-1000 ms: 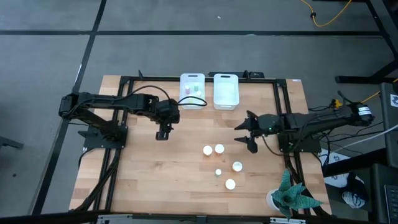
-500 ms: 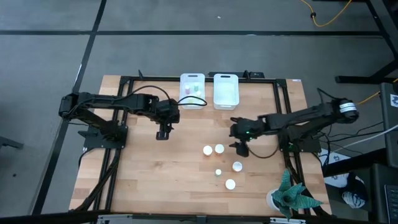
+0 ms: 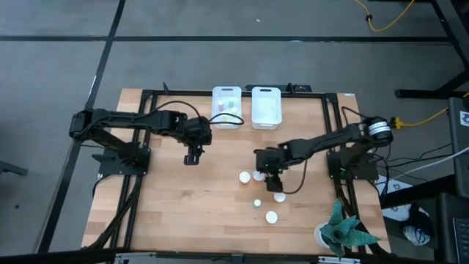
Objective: Pick and place medicine bottles into bin by pill shape (circle, oval)
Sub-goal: Put the orange capsule bottle into the white right bin
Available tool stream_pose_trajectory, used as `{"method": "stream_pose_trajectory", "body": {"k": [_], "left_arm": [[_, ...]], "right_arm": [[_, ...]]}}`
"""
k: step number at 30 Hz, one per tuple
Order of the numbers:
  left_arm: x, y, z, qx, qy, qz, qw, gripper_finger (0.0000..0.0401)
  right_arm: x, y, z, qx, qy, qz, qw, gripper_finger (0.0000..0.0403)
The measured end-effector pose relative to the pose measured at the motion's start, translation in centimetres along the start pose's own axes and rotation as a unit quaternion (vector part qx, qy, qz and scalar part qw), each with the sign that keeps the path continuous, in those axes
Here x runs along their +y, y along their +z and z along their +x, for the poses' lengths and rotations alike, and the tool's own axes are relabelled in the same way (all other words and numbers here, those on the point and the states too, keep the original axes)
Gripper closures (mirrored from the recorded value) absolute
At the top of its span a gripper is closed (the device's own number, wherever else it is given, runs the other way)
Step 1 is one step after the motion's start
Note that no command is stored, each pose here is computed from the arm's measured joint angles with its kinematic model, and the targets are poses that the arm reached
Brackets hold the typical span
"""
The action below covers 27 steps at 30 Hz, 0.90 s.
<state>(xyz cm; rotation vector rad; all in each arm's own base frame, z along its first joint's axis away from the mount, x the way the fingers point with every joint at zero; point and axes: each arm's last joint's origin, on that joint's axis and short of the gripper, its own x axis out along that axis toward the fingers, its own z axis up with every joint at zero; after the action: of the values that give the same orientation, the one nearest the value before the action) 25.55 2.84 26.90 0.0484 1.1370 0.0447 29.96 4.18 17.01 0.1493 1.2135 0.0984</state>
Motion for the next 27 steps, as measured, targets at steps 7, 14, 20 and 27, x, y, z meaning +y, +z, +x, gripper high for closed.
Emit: {"method": "stream_pose_trajectory", "body": {"k": [7,14,20,27], "left_arm": [[0.0,0.0,0.0,0.0,0.0,0.0,1.0,0.023],[0.0,0.0,0.0,-0.001,0.0,0.013,1.0,0.023],[0.0,0.1,0.0,-0.003,0.001,0.013,1.0,0.023],[0.0,0.1,0.0,-0.004,0.001,0.014,1.0,0.023]], "right_arm": [[0.4,1.7,1.0,-0.003,-0.003,-0.035,0.999,0.015],[0.5,2.4,1.0,-0.035,0.001,-0.05,0.998,0.015],[0.6,2.8,0.9,-0.056,0.003,-0.052,0.997,0.015],[0.5,2.7,0.9,-0.05,-0.008,-0.05,0.997,0.015]]}}
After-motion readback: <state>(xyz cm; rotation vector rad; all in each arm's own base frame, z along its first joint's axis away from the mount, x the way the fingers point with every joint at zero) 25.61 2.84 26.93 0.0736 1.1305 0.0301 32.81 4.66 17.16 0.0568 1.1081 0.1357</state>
